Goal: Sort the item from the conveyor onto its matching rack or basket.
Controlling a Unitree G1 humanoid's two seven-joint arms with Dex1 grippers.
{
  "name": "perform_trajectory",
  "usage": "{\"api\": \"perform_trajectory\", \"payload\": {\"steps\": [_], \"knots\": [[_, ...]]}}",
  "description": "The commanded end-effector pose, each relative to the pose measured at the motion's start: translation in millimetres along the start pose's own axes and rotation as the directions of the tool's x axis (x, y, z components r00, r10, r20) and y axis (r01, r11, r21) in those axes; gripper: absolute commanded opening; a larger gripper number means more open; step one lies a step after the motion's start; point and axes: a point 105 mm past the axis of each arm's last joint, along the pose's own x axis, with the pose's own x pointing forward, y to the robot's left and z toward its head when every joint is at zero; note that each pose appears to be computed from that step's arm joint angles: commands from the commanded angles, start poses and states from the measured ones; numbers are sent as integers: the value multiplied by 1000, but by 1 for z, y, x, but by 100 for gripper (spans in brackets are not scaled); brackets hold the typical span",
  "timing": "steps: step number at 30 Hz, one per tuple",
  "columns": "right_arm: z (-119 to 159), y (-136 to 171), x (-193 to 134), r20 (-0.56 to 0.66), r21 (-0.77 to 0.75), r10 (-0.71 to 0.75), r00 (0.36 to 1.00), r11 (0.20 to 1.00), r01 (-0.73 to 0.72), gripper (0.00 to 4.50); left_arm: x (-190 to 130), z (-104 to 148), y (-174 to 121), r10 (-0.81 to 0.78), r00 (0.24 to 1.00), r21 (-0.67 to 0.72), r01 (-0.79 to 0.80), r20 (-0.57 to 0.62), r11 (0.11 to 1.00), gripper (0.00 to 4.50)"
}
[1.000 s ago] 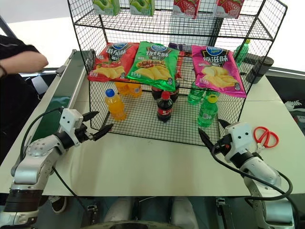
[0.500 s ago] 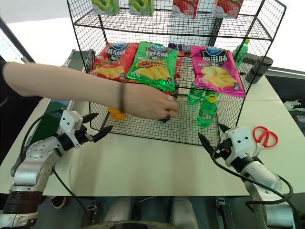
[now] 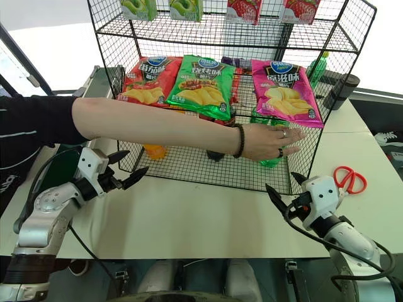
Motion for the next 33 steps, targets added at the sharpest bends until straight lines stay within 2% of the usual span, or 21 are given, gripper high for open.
{"api": "perform_trajectory", "payload": {"steps": [1,33], "knots": [[15,2,-2,58,-32,9,998,999,-7,430,-4,9,6,14,999,25,-15,40,1000,450],[15,3,3,61,-34,14,998,999,-12,430,-5,9,5,36,998,23,-38,55,999,450]]}}
